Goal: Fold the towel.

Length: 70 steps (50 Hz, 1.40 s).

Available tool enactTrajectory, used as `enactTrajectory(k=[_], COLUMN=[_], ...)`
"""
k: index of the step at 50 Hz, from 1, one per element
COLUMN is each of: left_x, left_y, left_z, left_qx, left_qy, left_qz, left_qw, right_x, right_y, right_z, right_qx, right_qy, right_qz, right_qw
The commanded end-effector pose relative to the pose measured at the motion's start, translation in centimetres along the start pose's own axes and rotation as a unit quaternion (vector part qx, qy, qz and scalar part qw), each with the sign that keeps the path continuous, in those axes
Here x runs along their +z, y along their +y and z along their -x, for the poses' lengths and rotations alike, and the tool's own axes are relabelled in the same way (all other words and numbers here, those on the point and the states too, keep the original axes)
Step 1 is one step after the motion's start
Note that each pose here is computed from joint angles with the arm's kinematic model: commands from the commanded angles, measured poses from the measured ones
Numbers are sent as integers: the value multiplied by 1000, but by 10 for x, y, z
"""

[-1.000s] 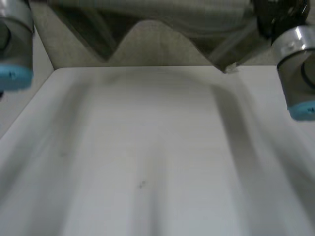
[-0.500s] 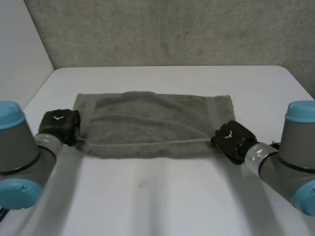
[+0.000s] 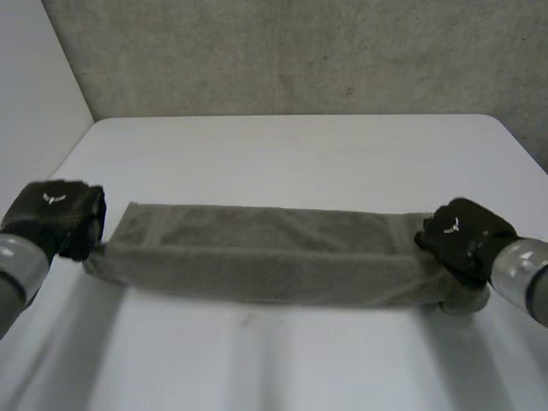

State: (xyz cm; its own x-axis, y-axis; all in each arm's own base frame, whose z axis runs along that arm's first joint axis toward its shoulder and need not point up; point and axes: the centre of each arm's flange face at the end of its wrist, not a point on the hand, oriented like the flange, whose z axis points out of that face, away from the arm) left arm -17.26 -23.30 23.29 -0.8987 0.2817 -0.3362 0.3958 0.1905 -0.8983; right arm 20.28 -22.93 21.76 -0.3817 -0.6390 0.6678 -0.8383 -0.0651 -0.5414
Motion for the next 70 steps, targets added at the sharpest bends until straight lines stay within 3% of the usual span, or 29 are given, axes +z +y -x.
enactTrajectory(k=[1,12,25,30,34,36,37,38,39,40,41,42,43,44,45,46,47,49,50,52,53,54,55,56,57,58,62,66,70], left_x=[61,145,172,180,189,192,192,189,183,182,175,175,165,153,153,142,132,127,127,131,131,137,143,144,148,151,151,139,128], left_y=[-3,6,14,3,-22,-73,-73,-104,-135,-135,-162,-163,-185,-205,-205,-217,-225,-226,-226,-203,-203,-183,-162,-162,-138,-113,-60,8,37], left_z=[-3,-35,-39,-38,-31,-21,-21,-13,-2,-2,10,10,21,32,32,44,50,52,52,47,47,43,37,37,30,19,2,-21,-31], left_qx=[7,16,37,39,36,25,25,14,-6,-6,-31,-31,-61,-92,-93,-122,-149,-166,-166,-175,-175,-170,-165,-165,-162,-158,-152,-143,-132], left_qy=[-17,0,-10,-16,-32,-58,-58,-76,-98,-98,-119,-119,-134,-145,-145,-151,-148,-139,-139,-123,-122,-116,-107,-107,-95,-81,-57,-26,-12], left_qz=[-77,-119,-117,-137,-175,-247,-247,-289,-330,-330,-366,-367,-397,-424,-424,-442,-454,-454,-454,-406,-406,-370,-330,-330,-290,-249,-167,-62,-13], left_qw=[997,993,992,990,983,967,967,954,939,939,922,922,906,889,889,876,866,865,865,888,889,906,923,923,939,952,973,987,991], right_x=[50,108,132,136,147,148,144,137,137,126,126,111,95,95,78,65,65,60,59,63,69,76,76,83,83,90,108,114,117], right_y=[11,6,6,-1,-21,-34,-48,-64,-64,-81,-81,-97,-109,-109,-116,-121,-121,-122,-120,-115,-107,-99,-99,-89,-89,-79,-41,-13,16], right_z=[-3,-1,8,-5,-41,-63,-86,-113,-113,-137,-137,-157,-172,-172,-184,-190,-190,-188,-182,-172,-159,-143,-142,-124,-124,-105,-45,-3,40], right_qx=[10,-16,-41,-38,-45,-51,-52,-47,-47,-34,-34,-15,7,7,31,55,56,78,93,98,99,98,98,95,95,93,69,32,-22], right_qy=[73,193,153,154,198,234,271,315,316,358,359,392,414,414,427,428,428,417,398,378,346,306,305,258,257,211,92,21,-41], right_qz=[-7,-87,-117,-129,-150,-167,-184,-202,-202,-225,-225,-256,-286,-286,-316,-341,-341,-355,-360,-351,-333,-313,-313,-288,-288,-261,-163,-108,-61], right_qw=[997,977,980,979,968,956,943,926,926,906,905,884,864,864,847,835,835,833,839,851,871,894,894,917,918,937,980,993,997])
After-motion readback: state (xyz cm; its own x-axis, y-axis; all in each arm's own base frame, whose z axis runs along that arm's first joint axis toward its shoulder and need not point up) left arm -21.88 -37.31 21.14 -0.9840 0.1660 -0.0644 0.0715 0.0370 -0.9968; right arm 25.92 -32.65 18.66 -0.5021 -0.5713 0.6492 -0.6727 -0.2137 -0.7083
